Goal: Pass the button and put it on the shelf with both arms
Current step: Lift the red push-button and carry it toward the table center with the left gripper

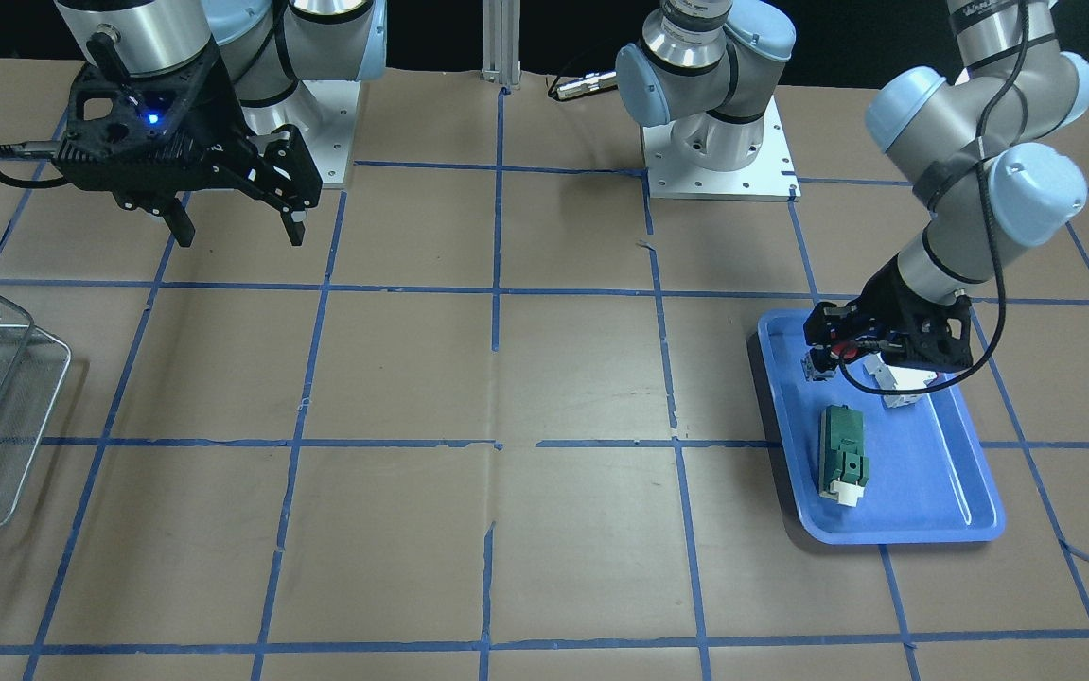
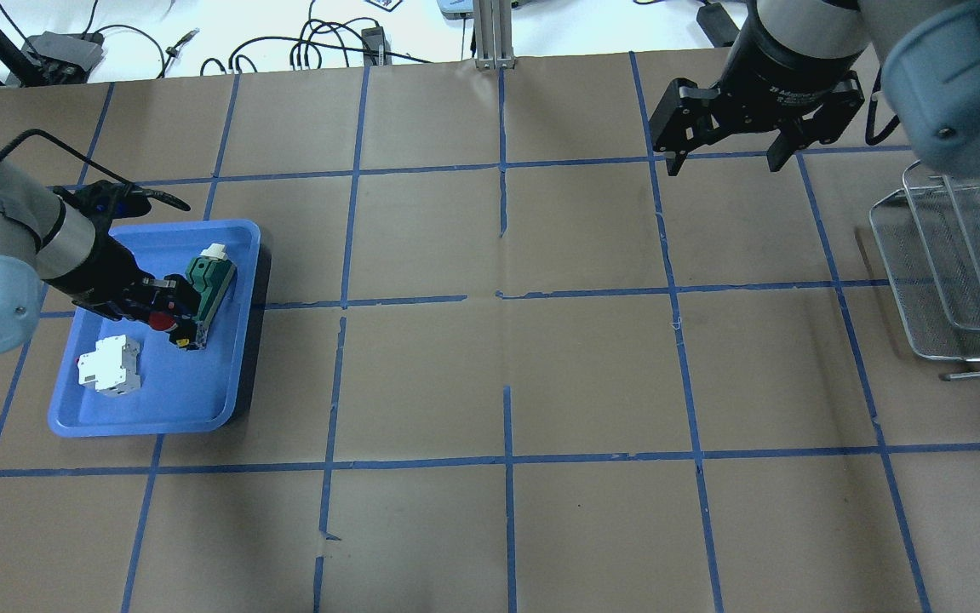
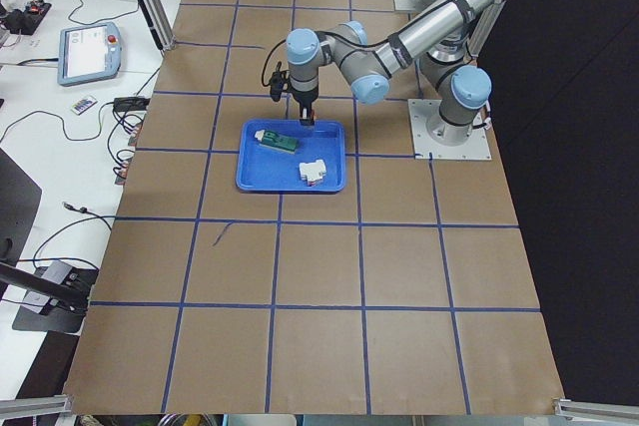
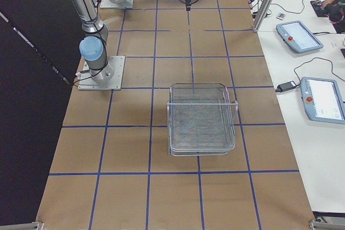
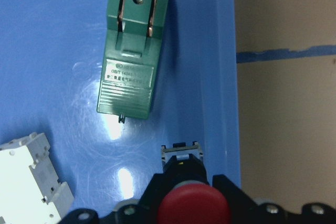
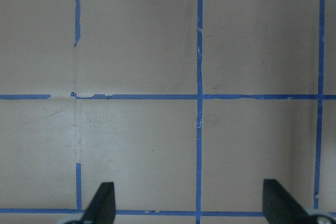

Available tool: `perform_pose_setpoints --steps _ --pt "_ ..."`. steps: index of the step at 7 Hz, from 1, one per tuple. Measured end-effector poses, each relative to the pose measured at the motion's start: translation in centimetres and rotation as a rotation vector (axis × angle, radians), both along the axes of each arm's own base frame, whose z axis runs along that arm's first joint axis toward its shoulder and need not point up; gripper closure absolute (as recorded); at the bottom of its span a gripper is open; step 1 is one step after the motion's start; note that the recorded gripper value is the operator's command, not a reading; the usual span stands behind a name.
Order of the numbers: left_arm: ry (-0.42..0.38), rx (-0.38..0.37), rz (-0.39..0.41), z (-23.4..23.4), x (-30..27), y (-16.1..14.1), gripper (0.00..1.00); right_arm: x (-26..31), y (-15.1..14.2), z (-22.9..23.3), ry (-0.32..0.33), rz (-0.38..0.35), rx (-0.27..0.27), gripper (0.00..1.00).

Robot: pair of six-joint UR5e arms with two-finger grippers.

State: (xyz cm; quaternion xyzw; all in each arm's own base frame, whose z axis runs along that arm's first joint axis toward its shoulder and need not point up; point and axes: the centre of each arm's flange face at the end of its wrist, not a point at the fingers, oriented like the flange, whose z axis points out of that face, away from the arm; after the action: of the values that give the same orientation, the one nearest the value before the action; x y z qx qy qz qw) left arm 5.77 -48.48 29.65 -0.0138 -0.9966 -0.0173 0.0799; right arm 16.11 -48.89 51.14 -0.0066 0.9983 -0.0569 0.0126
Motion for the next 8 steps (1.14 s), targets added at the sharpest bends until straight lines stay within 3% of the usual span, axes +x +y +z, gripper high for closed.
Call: perform_pose_setpoints --steps 2,3,4,6,8 --pt "0.139 0.017 -0.015 3.7 -4.0 1.5 1.00 0.0 0.0 0.0 0.000 0.000 0.001 0.00" --pt "0.246 0.018 -0.040 5.5 -7.9 2.6 1.00 0.0 0.0 0.0 0.000 0.000 0.001 0.00" --pt "0.397 0.009 -0.037 7.2 -12.0 3.3 1.00 -0.1 0.0 0.0 0.001 -0.002 0.000 0.00" --pt "0.785 -0.002 0.037 9.4 -19.1 3.9 1.00 -1.7 -0.5 0.5 0.004 -0.029 -0.010 0.00" --pt "1.122 0.018 0.142 8.7 -22.2 4.4 1.00 -8.0 -0.9 1.6 -0.021 -0.125 -0.013 0.00"
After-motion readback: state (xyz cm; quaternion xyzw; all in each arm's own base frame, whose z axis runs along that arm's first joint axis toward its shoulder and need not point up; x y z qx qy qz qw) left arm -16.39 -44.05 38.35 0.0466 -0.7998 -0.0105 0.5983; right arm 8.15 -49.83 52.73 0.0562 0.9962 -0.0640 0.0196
